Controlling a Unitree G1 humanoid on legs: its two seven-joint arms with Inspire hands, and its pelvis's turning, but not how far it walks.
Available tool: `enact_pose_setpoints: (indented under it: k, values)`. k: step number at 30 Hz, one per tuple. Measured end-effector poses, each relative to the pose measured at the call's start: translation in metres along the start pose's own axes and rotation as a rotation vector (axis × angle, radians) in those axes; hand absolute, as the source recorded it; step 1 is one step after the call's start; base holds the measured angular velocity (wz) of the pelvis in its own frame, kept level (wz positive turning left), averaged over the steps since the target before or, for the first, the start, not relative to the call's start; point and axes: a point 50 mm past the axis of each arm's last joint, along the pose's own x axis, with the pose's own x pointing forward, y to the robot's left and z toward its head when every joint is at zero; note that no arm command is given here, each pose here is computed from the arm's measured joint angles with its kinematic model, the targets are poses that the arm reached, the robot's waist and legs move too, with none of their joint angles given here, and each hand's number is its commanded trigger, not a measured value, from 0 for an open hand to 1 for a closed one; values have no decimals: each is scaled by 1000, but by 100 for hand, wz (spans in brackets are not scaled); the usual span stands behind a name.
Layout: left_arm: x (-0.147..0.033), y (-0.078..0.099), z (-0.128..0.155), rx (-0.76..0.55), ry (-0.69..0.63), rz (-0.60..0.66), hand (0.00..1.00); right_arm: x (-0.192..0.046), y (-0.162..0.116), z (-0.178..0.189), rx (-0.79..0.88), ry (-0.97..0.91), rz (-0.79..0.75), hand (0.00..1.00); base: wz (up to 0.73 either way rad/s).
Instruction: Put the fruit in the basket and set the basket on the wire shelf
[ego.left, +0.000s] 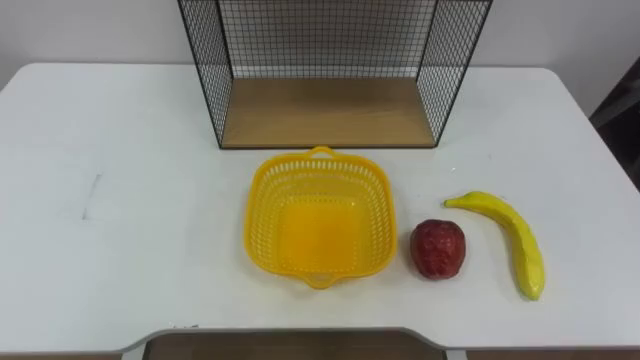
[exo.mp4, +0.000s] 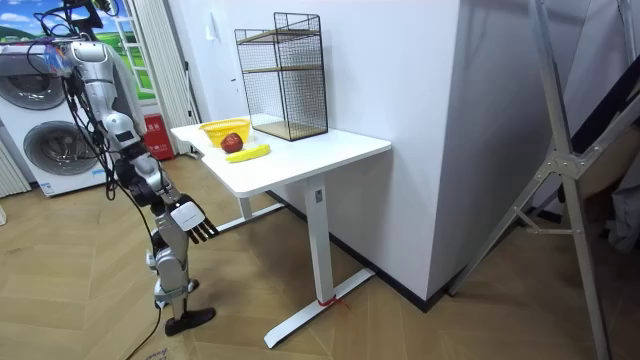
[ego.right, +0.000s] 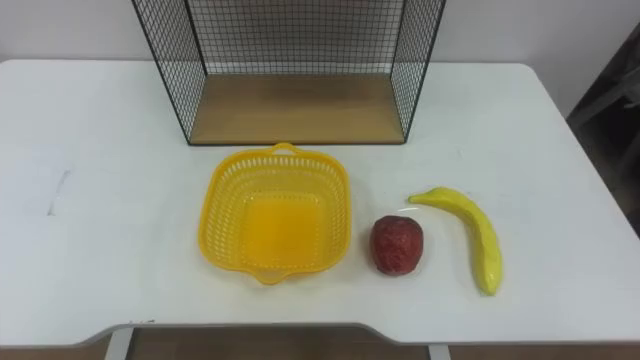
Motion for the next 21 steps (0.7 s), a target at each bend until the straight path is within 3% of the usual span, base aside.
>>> enact_pose_setpoints:
  k: [11, 21]
  values:
    - [0, 3, -1, -32, 6, 20, 0, 0, -2, -5, 55, 21, -18, 0, 0]
    - [-1, 0, -6, -154, 40, 48, 0, -6, -12, -33, 414, 113, -123, 0, -4]
